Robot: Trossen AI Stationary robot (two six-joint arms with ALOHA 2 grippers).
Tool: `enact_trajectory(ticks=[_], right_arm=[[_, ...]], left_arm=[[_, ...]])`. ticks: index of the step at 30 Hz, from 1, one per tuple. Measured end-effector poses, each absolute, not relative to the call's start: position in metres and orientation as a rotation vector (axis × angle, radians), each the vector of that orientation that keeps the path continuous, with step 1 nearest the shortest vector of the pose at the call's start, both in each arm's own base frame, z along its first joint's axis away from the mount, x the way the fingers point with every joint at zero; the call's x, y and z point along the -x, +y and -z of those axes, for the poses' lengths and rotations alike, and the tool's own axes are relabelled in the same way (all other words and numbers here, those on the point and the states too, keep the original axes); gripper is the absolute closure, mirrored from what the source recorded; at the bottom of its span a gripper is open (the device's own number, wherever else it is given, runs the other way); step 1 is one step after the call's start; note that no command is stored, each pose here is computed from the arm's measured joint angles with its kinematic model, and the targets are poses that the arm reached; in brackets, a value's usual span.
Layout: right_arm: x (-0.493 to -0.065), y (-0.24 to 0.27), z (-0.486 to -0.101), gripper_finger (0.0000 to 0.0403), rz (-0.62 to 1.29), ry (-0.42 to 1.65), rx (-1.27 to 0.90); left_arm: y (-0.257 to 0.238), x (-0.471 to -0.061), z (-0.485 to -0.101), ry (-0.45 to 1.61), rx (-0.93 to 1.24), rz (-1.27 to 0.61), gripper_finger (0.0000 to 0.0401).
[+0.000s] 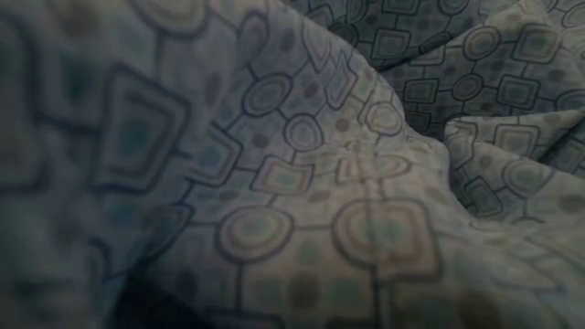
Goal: Sort clothes
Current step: Put the black shorts into the left blue bin
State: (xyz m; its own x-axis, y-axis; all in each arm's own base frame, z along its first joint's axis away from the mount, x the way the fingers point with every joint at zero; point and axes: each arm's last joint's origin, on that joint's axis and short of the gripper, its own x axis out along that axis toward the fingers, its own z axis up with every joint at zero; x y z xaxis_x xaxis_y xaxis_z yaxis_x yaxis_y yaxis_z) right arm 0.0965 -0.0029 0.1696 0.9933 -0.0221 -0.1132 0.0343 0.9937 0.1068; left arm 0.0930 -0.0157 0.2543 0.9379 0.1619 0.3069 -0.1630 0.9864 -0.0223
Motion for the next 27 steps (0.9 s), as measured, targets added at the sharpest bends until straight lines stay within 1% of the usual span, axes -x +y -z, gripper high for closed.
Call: enact_trajectory(ticks=[6,14,20,27], right_arm=[[-0.096,-0.003,-0.17,0.0391,0.028,0.112,-0.109],[-0.096,-0.003,-0.17,0.0391,0.028,0.112,-0.109],[-0.096,-0.003,-0.17,0.0391,0.028,0.112,-0.109],[-0.096,-0.003,-0.17,0.0391,0.028,0.113,-0.109]], left_arm=[[-0.026,-0.129,-0.289,-0.155,-0.064,-0.19,0.04],[-0.047,-0.184,-0.319,0.127,-0.048,-0.181,0.04],[-0.059,-0.218,-0.323,0.297,-0.093,-0.217,0.04],[-0.066,-0.242,-0.309,0.375,-0.209,-0.204,0.04]])
